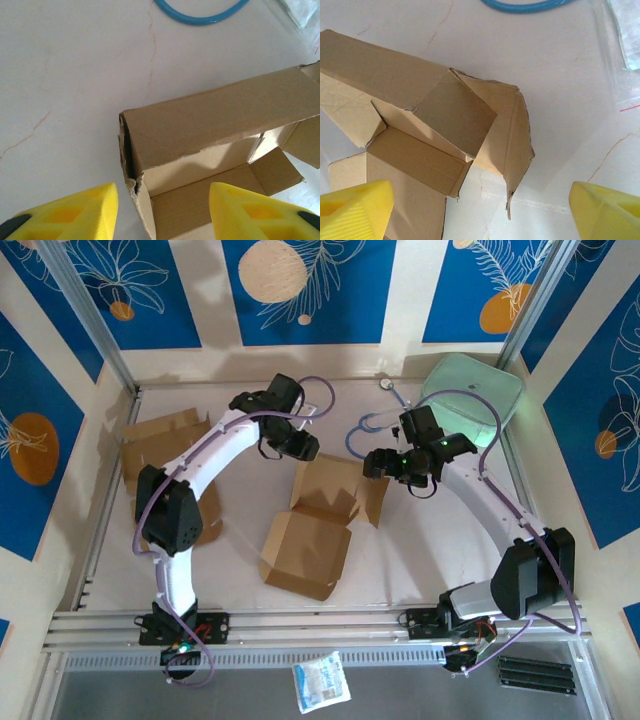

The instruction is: Fold the paper box

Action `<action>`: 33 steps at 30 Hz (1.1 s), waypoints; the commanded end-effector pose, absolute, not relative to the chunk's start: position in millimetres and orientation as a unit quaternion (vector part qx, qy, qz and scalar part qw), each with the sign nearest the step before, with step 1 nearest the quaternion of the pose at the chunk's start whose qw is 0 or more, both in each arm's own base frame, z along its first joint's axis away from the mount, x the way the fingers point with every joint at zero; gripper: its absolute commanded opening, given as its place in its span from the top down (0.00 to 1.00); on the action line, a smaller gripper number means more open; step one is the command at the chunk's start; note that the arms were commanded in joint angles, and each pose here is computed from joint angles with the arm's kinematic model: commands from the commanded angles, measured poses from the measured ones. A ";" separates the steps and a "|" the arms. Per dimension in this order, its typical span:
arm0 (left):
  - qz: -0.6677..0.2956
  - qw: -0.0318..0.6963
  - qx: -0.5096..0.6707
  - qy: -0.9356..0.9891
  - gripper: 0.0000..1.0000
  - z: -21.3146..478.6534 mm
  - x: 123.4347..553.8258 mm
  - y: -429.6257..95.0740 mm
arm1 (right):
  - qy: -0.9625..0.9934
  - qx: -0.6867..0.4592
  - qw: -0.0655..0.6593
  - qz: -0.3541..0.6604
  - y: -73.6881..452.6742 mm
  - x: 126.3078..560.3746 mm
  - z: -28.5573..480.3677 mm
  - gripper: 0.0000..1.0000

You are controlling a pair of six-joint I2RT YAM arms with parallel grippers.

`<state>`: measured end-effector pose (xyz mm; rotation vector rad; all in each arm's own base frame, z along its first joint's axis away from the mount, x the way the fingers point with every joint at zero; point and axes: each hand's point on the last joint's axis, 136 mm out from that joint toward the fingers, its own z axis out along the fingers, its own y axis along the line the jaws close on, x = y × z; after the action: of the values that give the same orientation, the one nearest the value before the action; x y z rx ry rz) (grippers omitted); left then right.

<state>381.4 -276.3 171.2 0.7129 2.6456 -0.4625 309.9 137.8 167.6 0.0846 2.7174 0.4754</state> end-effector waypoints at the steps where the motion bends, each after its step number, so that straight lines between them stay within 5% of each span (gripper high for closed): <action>1: -0.122 0.175 0.246 0.945 0.48 172.1 367.1 -254.2 | 0.963 0.030 0.190 0.188 144.3 309.2 177.0 0.10; 11: -0.116 0.173 0.245 0.947 0.53 138.0 379.1 -263.6 | 0.962 0.022 0.193 0.191 151.2 312.5 182.7 0.09; 24: -0.145 0.180 0.244 0.942 0.92 121.4 381.3 -274.8 | 0.964 0.008 0.199 0.176 160.8 309.3 193.0 0.10; 33: -0.177 0.321 0.238 0.899 1.00 148.3 385.1 -274.9 | 0.968 -0.008 0.205 0.143 168.8 312.2 190.8 0.11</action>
<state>371.9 -264.0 112.1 0.6512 2.5684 -0.4307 311.9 167.3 186.3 -0.0163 2.6980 0.4470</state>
